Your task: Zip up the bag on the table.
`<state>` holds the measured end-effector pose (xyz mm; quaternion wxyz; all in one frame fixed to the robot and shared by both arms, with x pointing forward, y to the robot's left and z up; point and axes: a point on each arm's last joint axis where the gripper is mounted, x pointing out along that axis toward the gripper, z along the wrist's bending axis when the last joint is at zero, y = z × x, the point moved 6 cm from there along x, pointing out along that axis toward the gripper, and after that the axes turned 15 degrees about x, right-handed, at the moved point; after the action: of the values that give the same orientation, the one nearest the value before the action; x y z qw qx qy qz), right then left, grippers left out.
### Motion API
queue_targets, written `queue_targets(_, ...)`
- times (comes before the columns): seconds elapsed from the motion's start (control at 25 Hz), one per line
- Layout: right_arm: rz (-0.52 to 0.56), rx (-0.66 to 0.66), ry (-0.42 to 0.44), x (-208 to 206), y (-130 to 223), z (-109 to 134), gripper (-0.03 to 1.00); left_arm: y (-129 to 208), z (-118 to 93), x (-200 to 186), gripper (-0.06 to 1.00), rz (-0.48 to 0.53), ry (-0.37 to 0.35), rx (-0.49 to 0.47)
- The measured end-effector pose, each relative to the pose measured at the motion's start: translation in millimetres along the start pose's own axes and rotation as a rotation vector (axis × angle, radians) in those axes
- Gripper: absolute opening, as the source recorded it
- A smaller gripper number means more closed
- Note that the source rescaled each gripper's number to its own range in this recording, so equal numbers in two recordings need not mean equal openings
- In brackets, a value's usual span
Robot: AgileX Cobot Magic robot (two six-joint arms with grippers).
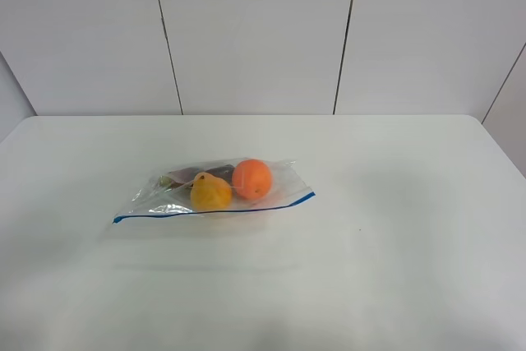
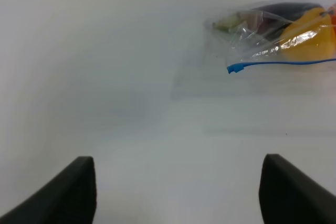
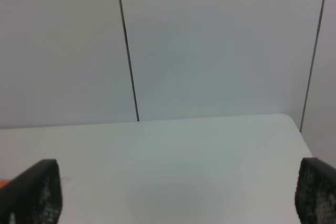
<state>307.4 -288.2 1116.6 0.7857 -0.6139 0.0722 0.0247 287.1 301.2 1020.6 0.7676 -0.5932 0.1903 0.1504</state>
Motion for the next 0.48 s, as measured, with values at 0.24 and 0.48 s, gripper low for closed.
queue_targets(0.24,-0.041,0.034,0.010,-14,2,-1,1.00,0,0,0,0.71,0.000,0.000,0.000)
queue_targets(0.48,-0.026,0.069,0.083,-30,16,-12,1.00,0,0,0,0.71,0.000,0.000,0.000)
